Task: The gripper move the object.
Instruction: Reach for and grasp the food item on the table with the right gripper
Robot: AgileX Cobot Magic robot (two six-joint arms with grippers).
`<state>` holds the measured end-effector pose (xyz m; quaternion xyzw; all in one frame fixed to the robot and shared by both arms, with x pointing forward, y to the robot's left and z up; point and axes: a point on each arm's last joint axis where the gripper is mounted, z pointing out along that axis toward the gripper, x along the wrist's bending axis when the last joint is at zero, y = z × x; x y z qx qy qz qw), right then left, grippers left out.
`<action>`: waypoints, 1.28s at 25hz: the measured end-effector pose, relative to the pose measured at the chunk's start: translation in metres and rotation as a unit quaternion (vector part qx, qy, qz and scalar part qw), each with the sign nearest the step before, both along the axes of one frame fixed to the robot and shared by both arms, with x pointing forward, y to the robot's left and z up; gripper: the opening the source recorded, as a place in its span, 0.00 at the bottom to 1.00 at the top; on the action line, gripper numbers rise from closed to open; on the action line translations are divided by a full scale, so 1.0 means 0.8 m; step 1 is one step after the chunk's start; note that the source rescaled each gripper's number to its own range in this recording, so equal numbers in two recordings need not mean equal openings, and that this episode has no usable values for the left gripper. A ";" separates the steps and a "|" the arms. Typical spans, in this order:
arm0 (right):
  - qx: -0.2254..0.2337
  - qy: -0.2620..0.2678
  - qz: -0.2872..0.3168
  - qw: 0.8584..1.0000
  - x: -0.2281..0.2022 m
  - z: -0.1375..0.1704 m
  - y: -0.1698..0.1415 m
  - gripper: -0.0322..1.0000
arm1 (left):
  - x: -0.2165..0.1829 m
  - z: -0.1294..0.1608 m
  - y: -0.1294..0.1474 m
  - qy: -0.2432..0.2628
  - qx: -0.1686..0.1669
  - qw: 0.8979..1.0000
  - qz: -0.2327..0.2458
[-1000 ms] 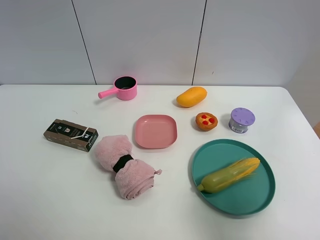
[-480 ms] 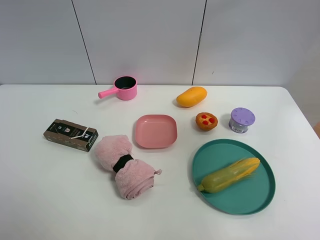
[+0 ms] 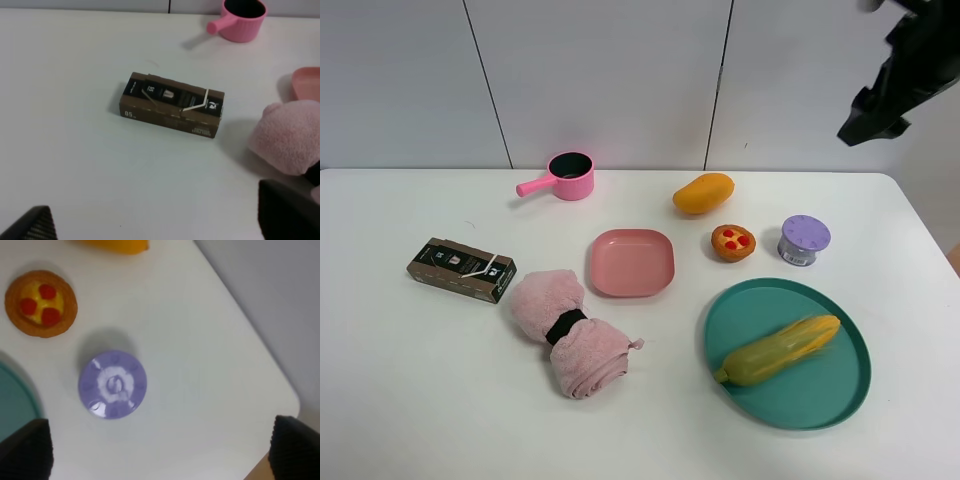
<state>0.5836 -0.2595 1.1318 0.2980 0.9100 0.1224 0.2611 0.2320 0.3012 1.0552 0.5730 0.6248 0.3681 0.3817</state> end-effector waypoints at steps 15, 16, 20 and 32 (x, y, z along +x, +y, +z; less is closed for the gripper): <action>-0.214 -0.001 0.178 0.960 0.077 -0.116 0.079 0.93 | 0.000 0.000 0.000 0.000 0.000 1.000 0.000; -0.214 0.004 0.182 0.960 0.078 -0.121 0.080 0.92 | 0.000 0.000 0.000 0.000 0.000 1.000 0.000; -0.190 0.011 0.191 0.963 0.080 -0.131 0.087 0.90 | 0.000 0.000 0.000 0.000 0.000 1.000 0.000; -0.081 0.067 0.179 0.978 0.067 -0.139 0.104 0.92 | 0.000 0.000 0.000 0.000 0.000 1.000 0.000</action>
